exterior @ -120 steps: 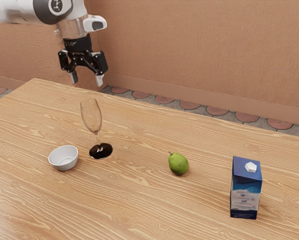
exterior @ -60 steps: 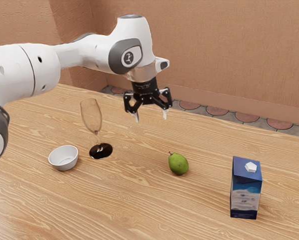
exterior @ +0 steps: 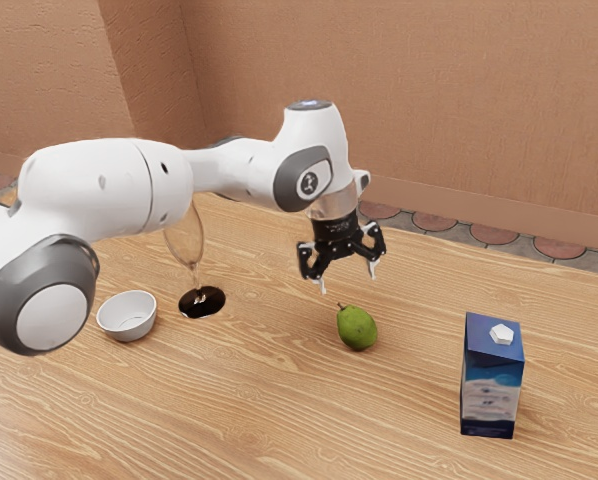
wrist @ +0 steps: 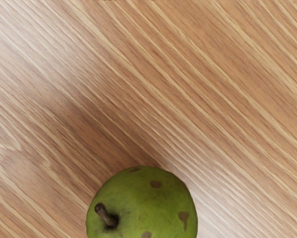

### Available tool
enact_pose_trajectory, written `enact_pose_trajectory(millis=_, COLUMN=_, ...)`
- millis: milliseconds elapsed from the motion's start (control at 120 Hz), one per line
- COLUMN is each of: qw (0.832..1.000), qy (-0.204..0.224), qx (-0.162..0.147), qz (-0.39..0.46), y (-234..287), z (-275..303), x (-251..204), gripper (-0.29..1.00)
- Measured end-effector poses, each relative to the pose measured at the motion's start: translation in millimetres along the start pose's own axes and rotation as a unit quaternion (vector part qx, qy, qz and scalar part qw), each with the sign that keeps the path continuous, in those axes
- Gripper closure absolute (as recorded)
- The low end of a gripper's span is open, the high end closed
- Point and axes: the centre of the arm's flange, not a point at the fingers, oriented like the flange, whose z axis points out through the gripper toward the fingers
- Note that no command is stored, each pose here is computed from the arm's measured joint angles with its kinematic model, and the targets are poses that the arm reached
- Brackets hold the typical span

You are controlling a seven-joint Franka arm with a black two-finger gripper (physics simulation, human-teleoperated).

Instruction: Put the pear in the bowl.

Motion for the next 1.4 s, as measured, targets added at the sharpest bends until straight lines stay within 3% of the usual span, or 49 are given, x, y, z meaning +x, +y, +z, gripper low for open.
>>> enact_pose_trajectory(millis=542, qw=0.990, qy=0.000, qx=0.000, qz=-0.139, y=10, z=49, x=-2, gripper=0.03)
enact_pose_trajectory(millis=1400, qw=0.972, qy=-0.029, qx=0.023, qz=-0.230, y=3, z=96, x=-9, gripper=0.02)
